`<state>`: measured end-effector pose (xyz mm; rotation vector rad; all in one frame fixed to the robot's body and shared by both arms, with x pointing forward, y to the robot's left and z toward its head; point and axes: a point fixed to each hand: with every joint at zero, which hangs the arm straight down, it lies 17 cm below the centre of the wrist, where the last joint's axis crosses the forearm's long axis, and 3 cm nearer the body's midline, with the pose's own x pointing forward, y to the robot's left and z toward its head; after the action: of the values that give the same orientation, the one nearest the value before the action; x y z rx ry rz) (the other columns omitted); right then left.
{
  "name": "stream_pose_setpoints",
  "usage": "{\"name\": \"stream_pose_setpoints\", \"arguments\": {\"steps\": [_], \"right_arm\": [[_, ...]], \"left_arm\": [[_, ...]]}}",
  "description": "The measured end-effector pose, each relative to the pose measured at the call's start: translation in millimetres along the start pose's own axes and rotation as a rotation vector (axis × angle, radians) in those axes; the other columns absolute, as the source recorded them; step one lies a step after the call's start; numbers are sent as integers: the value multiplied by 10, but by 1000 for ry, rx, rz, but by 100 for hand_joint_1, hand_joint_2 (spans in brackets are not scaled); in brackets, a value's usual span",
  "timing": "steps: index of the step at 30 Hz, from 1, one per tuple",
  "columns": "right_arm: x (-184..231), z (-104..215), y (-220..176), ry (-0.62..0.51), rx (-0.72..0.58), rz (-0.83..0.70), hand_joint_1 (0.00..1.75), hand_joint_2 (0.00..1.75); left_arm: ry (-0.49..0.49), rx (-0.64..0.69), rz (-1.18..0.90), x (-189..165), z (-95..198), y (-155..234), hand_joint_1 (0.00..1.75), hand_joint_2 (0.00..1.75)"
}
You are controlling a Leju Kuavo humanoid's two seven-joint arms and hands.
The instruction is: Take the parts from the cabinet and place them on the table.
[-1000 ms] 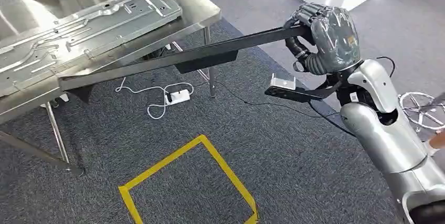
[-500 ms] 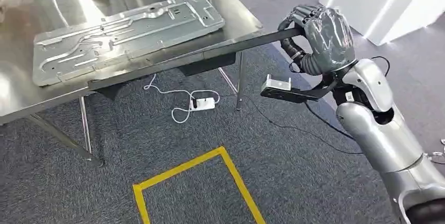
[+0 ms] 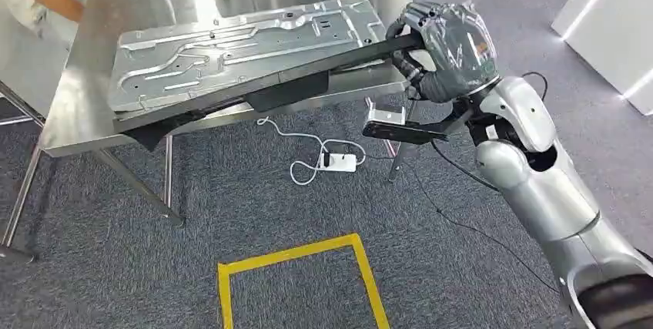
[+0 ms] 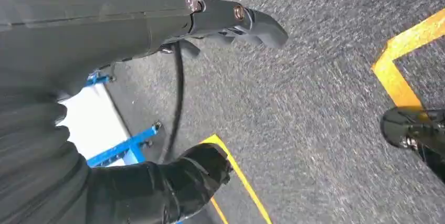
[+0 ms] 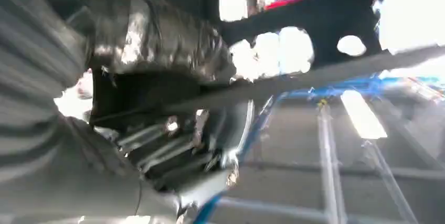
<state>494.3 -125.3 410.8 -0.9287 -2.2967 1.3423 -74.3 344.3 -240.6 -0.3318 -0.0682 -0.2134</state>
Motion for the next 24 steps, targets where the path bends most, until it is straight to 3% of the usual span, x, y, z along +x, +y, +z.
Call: {"name": "stream_pose_setpoints", "arguments": {"steps": [13, 24], "right_arm": [[30, -105, 64, 7, 19, 14, 175, 175], [-436, -86, -27, 54, 100, 127, 175, 175]], "left_arm": [[17, -2, -56, 4, 18, 48, 0, 175], [13, 11, -81, 40, 52, 146, 0, 175]]}}
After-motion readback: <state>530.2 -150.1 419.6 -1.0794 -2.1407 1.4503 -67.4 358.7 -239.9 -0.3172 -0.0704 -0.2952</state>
